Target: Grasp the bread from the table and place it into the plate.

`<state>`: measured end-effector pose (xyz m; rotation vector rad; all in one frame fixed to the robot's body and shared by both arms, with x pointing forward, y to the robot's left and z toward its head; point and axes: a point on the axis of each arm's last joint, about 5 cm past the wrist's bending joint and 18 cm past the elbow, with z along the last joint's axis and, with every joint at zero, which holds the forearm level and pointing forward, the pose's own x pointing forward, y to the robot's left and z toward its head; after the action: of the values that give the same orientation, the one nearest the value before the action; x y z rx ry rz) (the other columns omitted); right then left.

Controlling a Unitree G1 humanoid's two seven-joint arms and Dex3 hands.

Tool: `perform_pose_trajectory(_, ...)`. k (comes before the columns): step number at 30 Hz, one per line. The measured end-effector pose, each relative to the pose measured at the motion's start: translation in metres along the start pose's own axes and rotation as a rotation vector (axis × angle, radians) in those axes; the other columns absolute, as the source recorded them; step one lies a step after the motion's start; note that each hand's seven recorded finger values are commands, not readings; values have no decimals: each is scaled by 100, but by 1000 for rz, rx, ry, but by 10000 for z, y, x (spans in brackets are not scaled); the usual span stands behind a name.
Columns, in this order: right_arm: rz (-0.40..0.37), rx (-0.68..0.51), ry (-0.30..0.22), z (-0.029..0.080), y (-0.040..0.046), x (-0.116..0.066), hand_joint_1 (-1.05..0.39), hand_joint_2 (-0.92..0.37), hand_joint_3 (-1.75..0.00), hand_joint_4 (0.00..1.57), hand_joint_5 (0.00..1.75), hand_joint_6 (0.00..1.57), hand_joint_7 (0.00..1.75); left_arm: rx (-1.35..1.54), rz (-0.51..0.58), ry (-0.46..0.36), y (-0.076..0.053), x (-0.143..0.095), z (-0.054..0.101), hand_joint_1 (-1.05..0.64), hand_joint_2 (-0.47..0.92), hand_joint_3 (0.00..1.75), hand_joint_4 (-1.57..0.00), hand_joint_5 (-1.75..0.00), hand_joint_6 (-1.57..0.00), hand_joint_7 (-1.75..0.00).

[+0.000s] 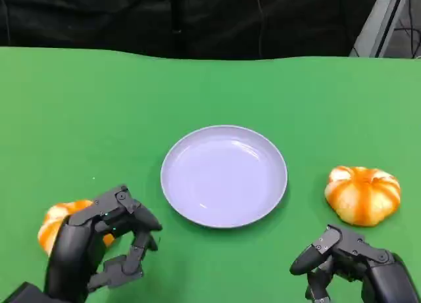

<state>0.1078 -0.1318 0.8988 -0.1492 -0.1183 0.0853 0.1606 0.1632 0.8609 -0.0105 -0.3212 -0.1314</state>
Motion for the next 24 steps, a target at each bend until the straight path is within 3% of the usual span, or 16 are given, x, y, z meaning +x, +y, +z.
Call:
perform_pose_trajectory(2, 2, 1, 0, 1, 5, 0, 3, -46, -123, 67, 161, 72, 133, 36, 16, 10, 18, 7, 12, -17, 91, 22, -64, -65, -81, -19)
perform_pose_trajectory(7, 2, 4, -1, 3, 13, 0, 3, -46, -122, 67, 161, 73, 133, 223, 29, 45, 77, 33, 52, -31, 92, 14, -41, -53, -60, -3)
perform_pose_trajectory(13, 3, 5, 0, 3, 20, -2, 2, -46, -123, 66, 162, 73, 133, 592, 36, 135, 188, 70, 47, -42, 92, 11, -23, -44, -43, 0)
perform_pose_trajectory(15, 2, 5, 1, 3, 22, -4, 3, -46, -123, 67, 162, 73, 133, 665, 31, 160, 191, 83, 48, -50, 92, 10, -9, -37, -23, 0)
perform_pose_trajectory(17, 5, 7, 0, 5, 30, -6, 3, -46, -124, 66, 162, 72, 133, 815, -18, 224, 200, 107, 37, -53, 92, 10, -3, -34, -17, 0)
perform_pose_trajectory(20, 5, 8, 6, 2, 39, -22, 3, -46, -124, 66, 163, 72, 134, 968, -56, 300, 227, 121, 21, -54, 92, 10, 0, -33, -15, 0)
perform_pose_trajectory(24, 4, 11, 6, 6, 57, -24, 2, -48, -124, 66, 163, 72, 135, 1070, -112, 367, 213, 173, 35, -63, 92, 16, -3, -12, -11, -1)
